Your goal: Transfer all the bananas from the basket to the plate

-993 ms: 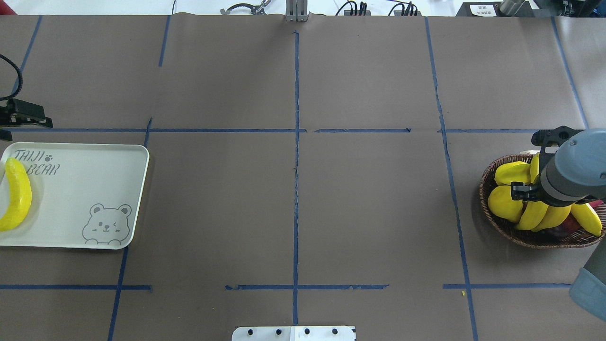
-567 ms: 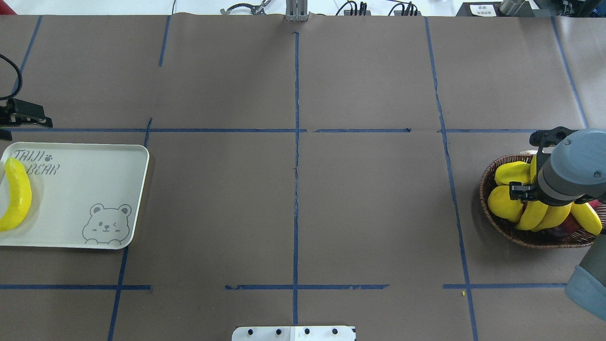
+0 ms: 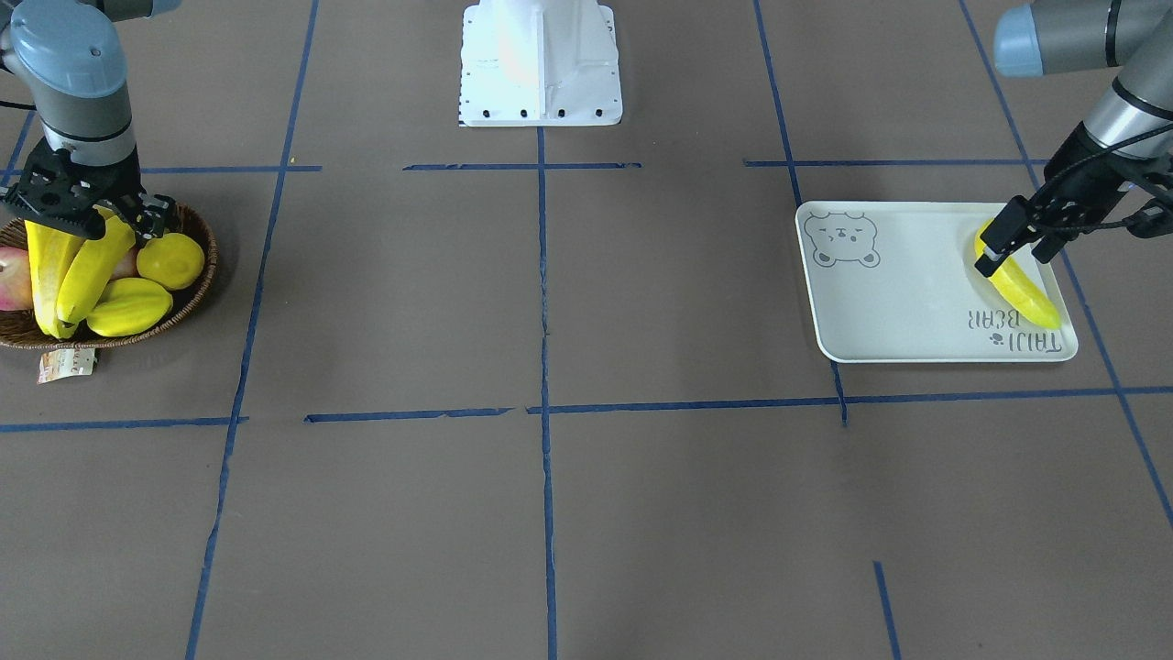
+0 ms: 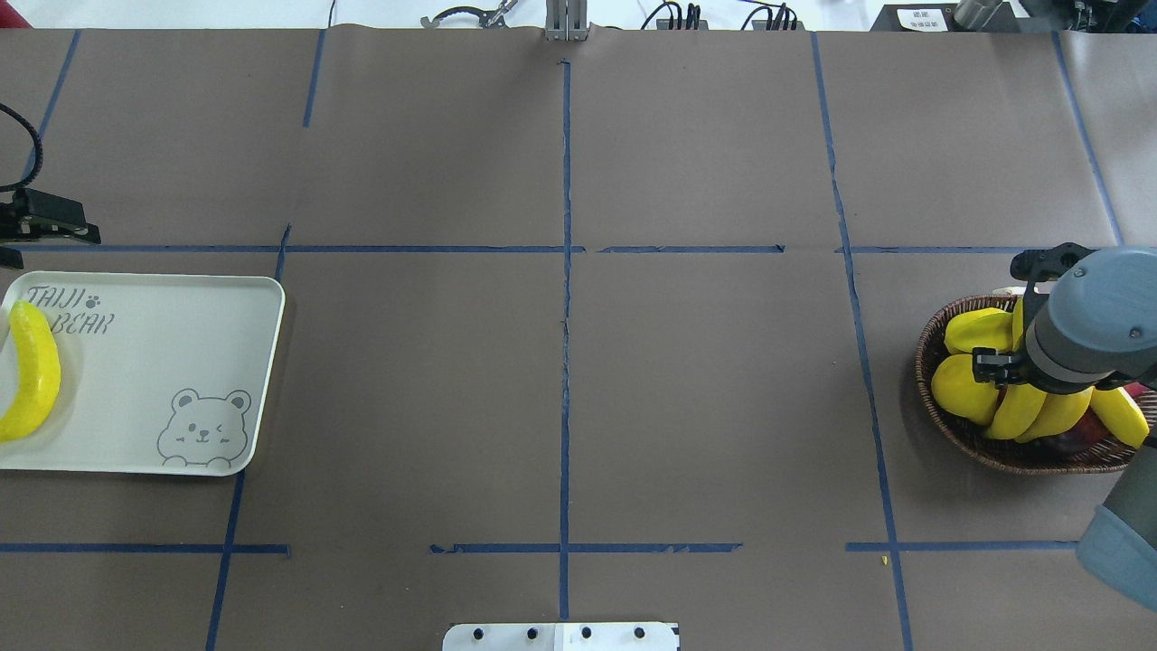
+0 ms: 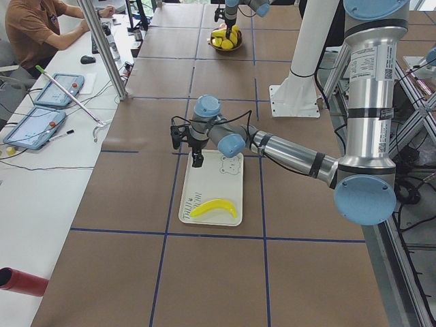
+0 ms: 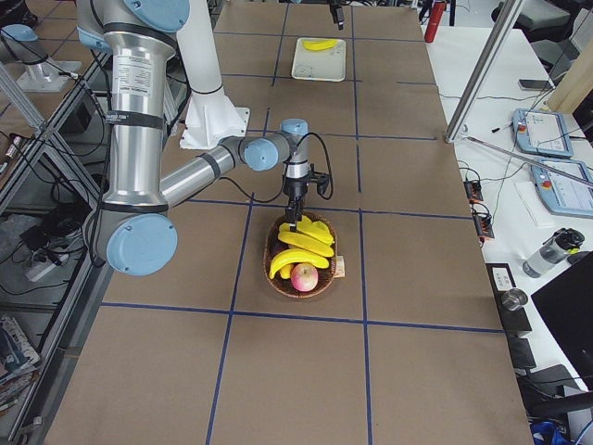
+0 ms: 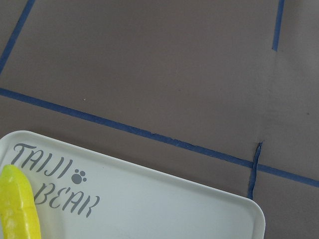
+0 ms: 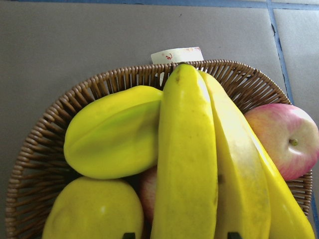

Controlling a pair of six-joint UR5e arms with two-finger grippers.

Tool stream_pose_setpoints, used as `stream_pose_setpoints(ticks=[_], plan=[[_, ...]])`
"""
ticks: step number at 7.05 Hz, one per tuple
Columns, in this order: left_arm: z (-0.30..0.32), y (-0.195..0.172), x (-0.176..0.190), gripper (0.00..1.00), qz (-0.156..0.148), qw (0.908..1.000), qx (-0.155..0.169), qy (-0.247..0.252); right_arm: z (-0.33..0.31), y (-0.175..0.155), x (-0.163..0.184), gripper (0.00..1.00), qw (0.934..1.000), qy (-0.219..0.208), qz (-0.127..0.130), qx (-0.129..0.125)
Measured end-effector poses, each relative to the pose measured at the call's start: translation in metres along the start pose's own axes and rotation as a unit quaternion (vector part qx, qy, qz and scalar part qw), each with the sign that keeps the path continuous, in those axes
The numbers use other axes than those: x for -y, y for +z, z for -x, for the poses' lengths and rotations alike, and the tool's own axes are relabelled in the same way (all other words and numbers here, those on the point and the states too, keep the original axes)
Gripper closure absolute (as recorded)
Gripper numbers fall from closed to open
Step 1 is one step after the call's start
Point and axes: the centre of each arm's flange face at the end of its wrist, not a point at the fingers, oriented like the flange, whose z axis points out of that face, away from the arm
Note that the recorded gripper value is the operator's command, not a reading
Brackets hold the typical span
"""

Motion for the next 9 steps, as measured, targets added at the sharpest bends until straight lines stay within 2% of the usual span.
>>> stream_pose_setpoints(ticks=[1, 7, 9], plan=[[0.0000, 0.0000, 0.0000, 0.00, 0.000, 1.0000, 0.000, 0.000, -0.0002, 0.0002, 0.0002, 0.39, 1.0000, 0.000, 0.000, 0.000], [0.0012, 0.0012, -0.0003, 0.00, 0.000, 1.0000, 0.001, 0.000, -0.0001, 0.0030, 0.0000, 0.40, 1.0000, 0.000, 0.002, -0.003], [0.0015, 0.0017, -0.0002, 0.00, 0.000, 1.0000, 0.002, 0.000, 0.0000, 0.0060, 0.0001, 0.77, 1.0000, 0.000, 0.004, -0.005]])
